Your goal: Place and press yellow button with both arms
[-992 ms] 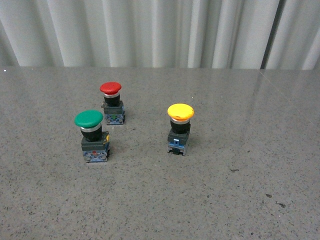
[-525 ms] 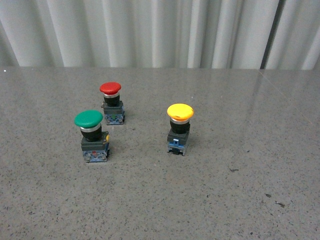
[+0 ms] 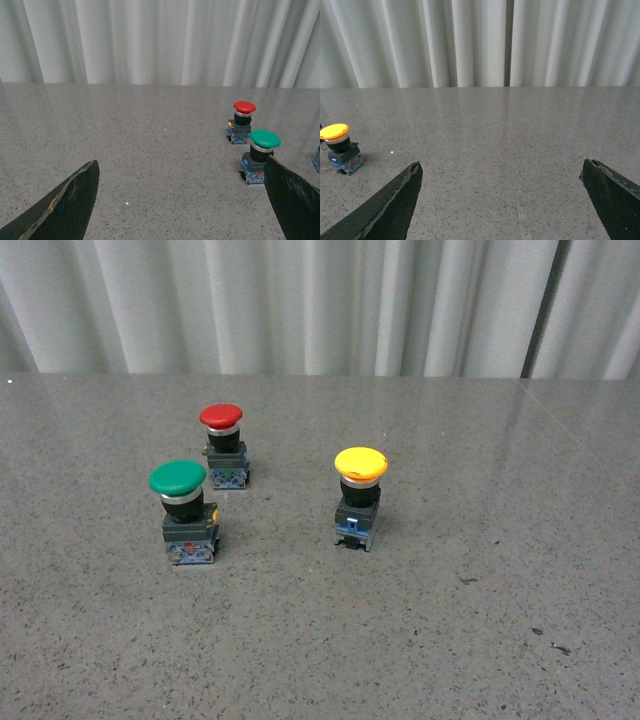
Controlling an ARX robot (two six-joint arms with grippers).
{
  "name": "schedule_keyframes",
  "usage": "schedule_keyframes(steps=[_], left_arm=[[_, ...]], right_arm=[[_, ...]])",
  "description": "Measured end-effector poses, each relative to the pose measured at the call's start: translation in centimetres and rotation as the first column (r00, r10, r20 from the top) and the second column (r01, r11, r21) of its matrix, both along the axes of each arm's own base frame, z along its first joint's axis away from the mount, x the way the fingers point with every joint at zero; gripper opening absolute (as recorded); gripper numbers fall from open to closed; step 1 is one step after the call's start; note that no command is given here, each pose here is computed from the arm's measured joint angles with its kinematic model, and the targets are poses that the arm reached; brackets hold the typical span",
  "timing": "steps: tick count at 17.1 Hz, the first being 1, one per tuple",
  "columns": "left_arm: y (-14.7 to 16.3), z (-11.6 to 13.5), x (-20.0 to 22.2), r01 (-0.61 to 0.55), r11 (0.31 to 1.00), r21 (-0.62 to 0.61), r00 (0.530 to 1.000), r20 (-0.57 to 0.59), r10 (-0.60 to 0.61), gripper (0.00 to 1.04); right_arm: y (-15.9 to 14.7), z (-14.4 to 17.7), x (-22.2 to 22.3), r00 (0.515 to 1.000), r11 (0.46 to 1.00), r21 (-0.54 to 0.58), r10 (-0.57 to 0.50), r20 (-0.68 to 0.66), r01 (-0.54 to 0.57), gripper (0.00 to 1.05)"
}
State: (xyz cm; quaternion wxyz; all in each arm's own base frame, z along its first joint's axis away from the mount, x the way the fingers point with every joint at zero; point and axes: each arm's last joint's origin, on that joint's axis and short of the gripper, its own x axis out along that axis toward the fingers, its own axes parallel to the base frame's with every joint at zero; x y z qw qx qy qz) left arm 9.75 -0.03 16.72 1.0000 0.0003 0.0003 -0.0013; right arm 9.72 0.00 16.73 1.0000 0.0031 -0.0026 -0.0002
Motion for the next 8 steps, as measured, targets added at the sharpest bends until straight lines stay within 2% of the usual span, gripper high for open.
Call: schedule_keyframes(steps=[8], left_arm=[[0.00, 0.00, 0.00, 0.000, 1.000, 0.000, 1.000, 0.000, 0.000, 0.98]], right_arm=[[0.00, 0.00, 0.00, 1.000, 1.000, 0.000, 0.000, 0.000, 0.000, 0.98]])
